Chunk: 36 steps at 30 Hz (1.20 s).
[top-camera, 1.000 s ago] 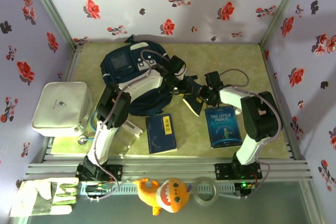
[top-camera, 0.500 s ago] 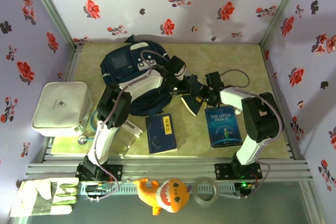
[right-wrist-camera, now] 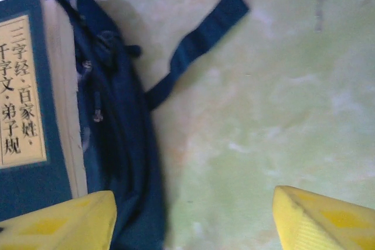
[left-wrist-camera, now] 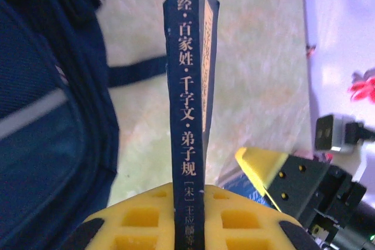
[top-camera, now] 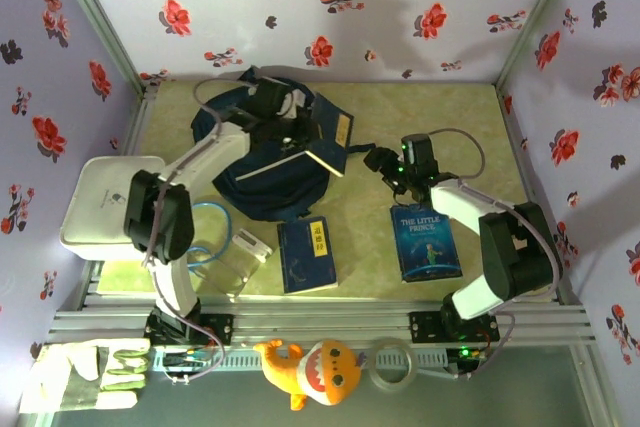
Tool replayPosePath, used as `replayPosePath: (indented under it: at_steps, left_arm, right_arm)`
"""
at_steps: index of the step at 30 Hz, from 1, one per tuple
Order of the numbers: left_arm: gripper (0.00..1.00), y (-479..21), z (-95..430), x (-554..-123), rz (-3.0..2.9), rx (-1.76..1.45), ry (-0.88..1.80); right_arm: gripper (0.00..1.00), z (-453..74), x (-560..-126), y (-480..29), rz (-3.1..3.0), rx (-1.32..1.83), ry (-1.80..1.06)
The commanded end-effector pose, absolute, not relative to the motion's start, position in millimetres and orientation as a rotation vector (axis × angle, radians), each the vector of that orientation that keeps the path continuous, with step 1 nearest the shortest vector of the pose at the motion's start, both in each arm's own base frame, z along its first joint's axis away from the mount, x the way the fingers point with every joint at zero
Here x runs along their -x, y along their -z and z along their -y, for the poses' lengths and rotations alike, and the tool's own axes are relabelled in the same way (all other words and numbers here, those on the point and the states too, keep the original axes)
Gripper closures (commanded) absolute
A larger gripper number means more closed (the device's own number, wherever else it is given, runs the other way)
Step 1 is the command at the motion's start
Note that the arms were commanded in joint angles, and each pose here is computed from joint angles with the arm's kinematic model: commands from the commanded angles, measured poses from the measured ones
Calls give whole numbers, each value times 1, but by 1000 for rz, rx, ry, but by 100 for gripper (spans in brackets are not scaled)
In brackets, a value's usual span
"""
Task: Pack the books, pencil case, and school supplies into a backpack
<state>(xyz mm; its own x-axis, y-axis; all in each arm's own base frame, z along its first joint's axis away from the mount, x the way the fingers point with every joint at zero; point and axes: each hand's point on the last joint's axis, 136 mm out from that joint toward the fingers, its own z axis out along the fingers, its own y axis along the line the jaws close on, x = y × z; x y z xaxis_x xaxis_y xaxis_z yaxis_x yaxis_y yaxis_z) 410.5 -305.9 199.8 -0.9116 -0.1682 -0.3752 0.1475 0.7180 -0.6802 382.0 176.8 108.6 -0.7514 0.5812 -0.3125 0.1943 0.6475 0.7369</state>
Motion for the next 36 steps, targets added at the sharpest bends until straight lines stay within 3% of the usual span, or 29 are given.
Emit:
replayPosePath:
  at_steps: [1, 7, 22, 30, 36]
  left_arm:
    - [100, -235, 293, -423, -2351, 142, 1148]
    - [100, -255, 272, -436, -2198, 316, 1243]
    - [100, -306, 282, -441, -1937, 427, 1479]
    - [100, -310, 288, -438, -1921, 432, 1511]
    - [100, -306, 286, -437, -1925, 448, 1501]
  right_arm:
    - [24, -198, -388, -142, -2199, -614, -1206]
    - [18, -238, -388, -176, -2097, -603, -1422]
    - [18, -294, -400, -261, -1782, -629, -1738]
    - [27, -314, -417, -272, -1709, -645, -1822]
    - [42, -317, -428, -270, -1653, -679, -1872]
